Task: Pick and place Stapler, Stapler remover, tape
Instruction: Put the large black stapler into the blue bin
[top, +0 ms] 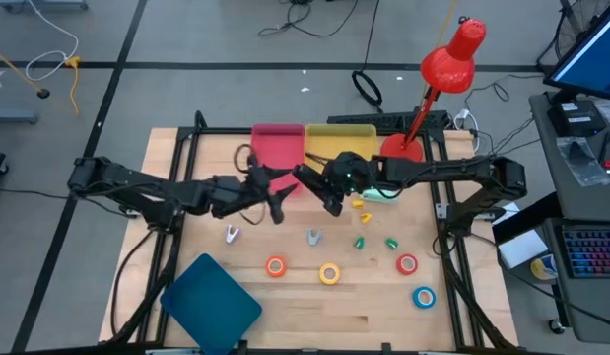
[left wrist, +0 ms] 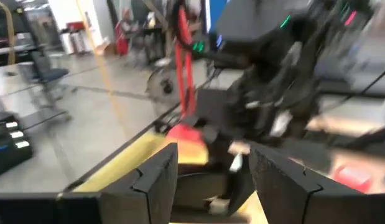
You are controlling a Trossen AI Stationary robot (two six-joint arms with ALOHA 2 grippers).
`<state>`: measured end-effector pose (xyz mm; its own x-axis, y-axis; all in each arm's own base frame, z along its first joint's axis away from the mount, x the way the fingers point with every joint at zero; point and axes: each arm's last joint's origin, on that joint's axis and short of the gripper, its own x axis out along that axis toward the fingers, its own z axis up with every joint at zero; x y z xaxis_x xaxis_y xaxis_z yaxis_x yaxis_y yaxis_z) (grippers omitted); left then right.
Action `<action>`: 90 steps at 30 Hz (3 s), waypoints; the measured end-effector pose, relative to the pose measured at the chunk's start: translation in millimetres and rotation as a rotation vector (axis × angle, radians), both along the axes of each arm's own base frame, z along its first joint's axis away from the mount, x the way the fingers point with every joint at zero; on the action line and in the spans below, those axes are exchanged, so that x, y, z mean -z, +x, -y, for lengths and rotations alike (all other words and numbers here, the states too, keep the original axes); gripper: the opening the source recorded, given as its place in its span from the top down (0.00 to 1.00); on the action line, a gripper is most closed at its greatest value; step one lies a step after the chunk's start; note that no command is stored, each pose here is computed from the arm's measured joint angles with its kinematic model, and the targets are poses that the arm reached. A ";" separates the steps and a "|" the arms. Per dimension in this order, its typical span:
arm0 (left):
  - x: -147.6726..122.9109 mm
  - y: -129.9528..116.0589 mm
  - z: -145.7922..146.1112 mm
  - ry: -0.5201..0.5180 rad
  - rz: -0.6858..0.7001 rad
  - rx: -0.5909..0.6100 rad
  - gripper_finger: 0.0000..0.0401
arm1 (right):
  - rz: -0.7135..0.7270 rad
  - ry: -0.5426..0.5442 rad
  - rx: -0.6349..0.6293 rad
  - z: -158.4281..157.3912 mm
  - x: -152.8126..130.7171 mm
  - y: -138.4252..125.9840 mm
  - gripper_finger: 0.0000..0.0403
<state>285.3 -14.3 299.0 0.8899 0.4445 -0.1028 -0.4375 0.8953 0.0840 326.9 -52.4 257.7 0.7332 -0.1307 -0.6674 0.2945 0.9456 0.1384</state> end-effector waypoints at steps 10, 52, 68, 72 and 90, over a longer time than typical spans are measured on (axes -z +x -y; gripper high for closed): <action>-10.6 39.0 -3.8 0.125 -0.305 -0.020 0.51 | -0.176 -0.409 -0.167 -26.5 -6.7 -1.5 0.72; 28.6 97.0 -4.4 0.035 -0.642 0.096 0.51 | -0.312 -0.522 -0.258 -49.5 -2.0 -9.7 0.72; 26.1 101.3 -4.6 0.008 -0.652 0.075 0.51 | -0.324 -0.518 -0.255 -49.3 -1.7 -11.2 0.72; 24.8 100.8 -6.2 -0.011 -0.655 0.066 0.51 | -0.322 -0.516 -0.253 -49.2 -1.8 -11.1 0.72; 26.1 98.0 -3.3 -0.122 -0.666 0.112 0.59 | -0.293 -0.442 -0.254 -53.1 -0.1 -9.6 0.66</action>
<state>383.2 -11.0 272.9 0.6596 0.3035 -0.6876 -0.2317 0.9524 0.1982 317.3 0.7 257.8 0.5710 -0.2873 -0.7690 0.0179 0.9409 -0.3382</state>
